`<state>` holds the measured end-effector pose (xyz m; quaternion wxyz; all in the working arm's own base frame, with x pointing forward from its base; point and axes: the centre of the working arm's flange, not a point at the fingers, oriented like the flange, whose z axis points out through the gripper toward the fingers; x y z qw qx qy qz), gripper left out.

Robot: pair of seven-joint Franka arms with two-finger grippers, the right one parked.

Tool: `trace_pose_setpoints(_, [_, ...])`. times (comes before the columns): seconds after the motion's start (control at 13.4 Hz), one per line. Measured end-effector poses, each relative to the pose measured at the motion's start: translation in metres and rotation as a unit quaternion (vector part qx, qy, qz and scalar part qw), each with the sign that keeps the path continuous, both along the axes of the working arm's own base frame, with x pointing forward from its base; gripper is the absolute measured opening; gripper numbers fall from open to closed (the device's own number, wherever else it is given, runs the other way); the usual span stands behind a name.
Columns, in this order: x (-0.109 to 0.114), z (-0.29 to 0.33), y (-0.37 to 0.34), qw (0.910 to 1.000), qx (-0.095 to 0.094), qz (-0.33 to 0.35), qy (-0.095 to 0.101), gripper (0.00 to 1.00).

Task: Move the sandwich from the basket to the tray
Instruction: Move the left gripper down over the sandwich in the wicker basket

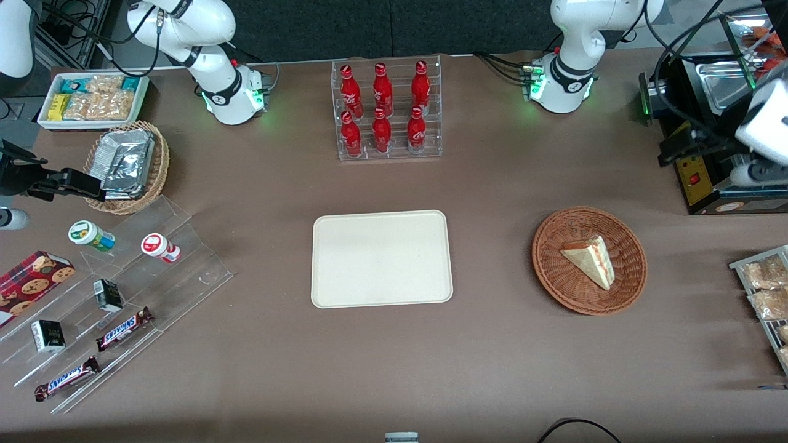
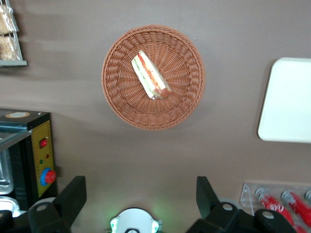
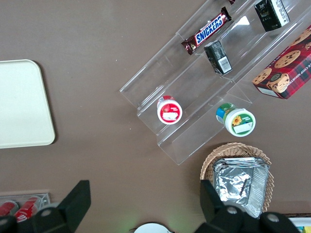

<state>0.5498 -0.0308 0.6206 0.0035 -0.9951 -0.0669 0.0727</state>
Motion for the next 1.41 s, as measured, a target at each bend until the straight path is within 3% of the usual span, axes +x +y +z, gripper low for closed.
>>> trace_pose_setpoints(0.15, [0.024,-0.041,0.0,0.9984,0.009,0.055,0.01,1.0])
trace_pose_setpoints(0.3, [0.042,-0.081,-0.001,0.9941,0.016,0.107,0.003,1.0])
trace_pose_setpoints(0.6, [0.049,-0.144,0.002,0.9751,0.027,0.219,-0.019,1.0])
trace_pose_setpoints(0.82, [0.045,-0.188,0.006,0.9564,0.029,0.288,-0.037,1.0])
trace_pose_setpoints(1.41, [0.001,-0.304,0.009,0.9282,0.007,0.358,-0.102,1.0])
